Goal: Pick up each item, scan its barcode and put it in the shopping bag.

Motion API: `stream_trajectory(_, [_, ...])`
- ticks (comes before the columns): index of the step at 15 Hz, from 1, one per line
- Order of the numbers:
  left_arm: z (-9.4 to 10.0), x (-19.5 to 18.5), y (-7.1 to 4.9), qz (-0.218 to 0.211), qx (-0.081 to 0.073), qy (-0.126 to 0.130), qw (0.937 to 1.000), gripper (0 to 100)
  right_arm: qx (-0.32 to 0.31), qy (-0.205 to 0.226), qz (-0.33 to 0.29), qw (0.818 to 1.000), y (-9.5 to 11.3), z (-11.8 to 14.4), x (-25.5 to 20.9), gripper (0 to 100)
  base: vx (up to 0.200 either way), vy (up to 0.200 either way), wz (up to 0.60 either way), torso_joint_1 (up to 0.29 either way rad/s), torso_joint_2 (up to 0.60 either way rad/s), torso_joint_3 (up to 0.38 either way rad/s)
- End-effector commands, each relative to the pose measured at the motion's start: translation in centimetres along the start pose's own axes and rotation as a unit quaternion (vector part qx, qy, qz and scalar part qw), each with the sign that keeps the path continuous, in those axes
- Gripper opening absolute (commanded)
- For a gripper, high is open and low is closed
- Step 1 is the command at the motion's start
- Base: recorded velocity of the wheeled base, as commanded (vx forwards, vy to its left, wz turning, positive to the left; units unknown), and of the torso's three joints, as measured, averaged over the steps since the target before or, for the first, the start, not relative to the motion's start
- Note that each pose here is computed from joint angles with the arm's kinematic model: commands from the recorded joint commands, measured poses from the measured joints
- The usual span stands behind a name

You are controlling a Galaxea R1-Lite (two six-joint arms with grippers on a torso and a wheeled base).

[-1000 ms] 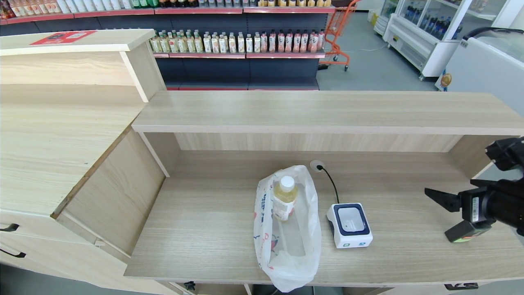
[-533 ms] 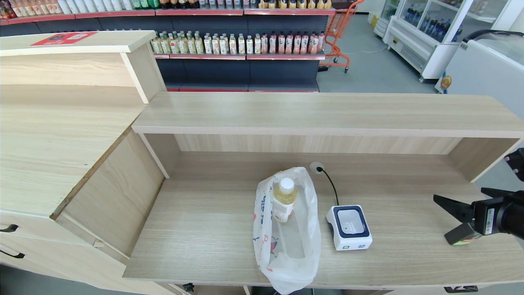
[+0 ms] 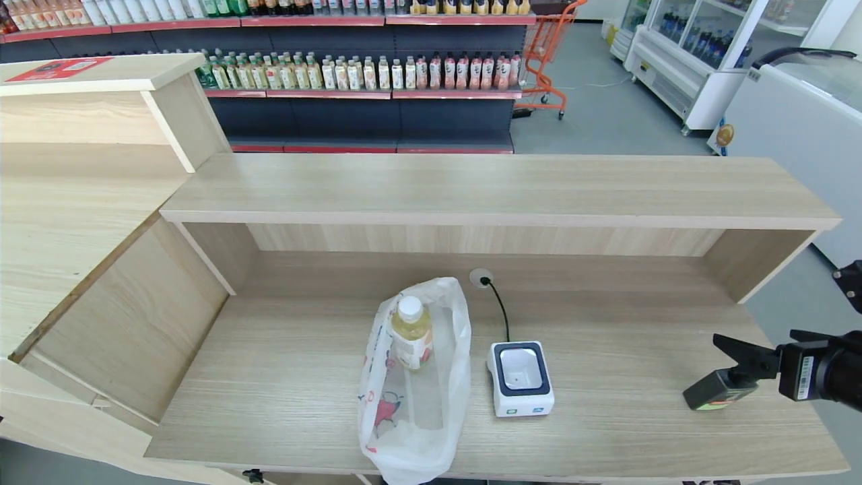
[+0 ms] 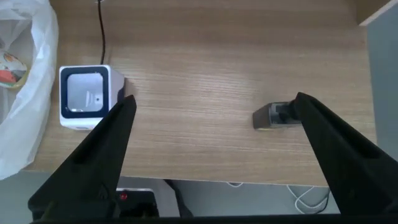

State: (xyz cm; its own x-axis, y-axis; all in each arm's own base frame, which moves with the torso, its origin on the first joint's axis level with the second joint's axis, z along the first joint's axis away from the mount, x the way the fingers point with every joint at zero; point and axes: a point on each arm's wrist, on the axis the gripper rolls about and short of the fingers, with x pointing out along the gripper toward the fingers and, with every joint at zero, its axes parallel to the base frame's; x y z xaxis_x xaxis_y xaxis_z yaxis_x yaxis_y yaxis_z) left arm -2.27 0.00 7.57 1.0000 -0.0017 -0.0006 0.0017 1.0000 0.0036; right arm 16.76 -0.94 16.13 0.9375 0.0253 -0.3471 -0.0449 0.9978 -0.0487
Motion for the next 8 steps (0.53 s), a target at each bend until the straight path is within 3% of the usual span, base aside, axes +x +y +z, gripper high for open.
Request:
stream_trajectory(1, [0.0, 0.0, 0.0, 0.000, 0.000, 0.000, 1.0000, 100, 0.000, 0.008, 0.001, 1.000, 0.1, -0.5, 0.0, 100, 0.000, -0.200, 0.00, 0.002, 0.00, -0.007])
stream_trajectory(8, [0.0, 0.0, 0.0, 0.000, -0.003, 0.000, 1.0000, 100, 0.001, 0.023, 0.002, 1.000, 0.2, -1.8, -0.7, 100, 0.000, -0.200, 0.00, 0.003, 0.00, 0.000])
